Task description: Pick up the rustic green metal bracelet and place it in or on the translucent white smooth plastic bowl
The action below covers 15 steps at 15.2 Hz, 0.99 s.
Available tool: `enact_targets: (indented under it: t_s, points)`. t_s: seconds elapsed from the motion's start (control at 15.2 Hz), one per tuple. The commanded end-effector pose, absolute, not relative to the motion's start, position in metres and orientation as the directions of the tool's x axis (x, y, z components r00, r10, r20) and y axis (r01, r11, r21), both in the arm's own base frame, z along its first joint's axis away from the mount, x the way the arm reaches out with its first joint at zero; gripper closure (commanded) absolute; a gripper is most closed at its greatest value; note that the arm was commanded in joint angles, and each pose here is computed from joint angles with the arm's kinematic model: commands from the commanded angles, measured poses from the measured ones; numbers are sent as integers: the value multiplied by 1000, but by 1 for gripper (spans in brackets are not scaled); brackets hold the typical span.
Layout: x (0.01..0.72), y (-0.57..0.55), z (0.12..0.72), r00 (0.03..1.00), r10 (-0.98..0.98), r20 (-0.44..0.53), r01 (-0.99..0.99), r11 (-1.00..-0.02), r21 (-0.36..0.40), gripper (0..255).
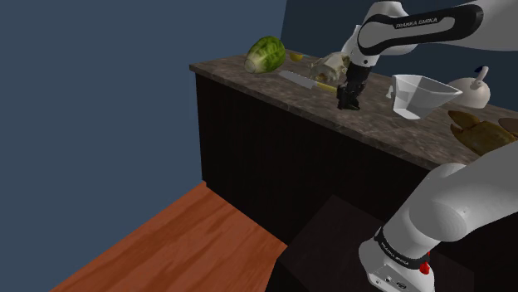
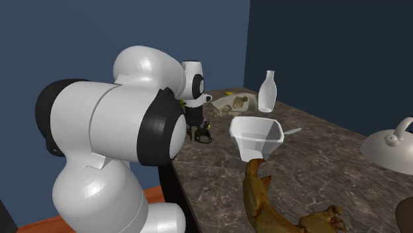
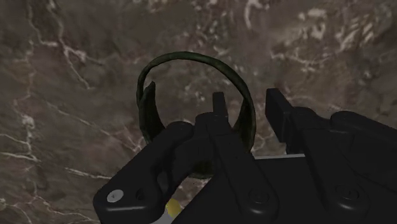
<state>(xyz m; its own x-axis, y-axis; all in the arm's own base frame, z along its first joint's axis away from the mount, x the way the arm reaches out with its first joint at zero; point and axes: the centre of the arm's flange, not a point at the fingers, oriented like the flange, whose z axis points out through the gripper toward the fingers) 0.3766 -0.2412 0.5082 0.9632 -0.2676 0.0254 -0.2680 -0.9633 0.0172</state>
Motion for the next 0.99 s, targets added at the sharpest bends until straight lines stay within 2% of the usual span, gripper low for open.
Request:
enact_targets:
  t_s: [0.0,0.46,0.92]
  points:
    - [377,-241,508,963,-268,25,-268,-963,17,255]
    - [377,-241,508,963,-268,25,-268,-963,17,255]
    - [377,-241,545,963,-268,25,-268,-963,17,255]
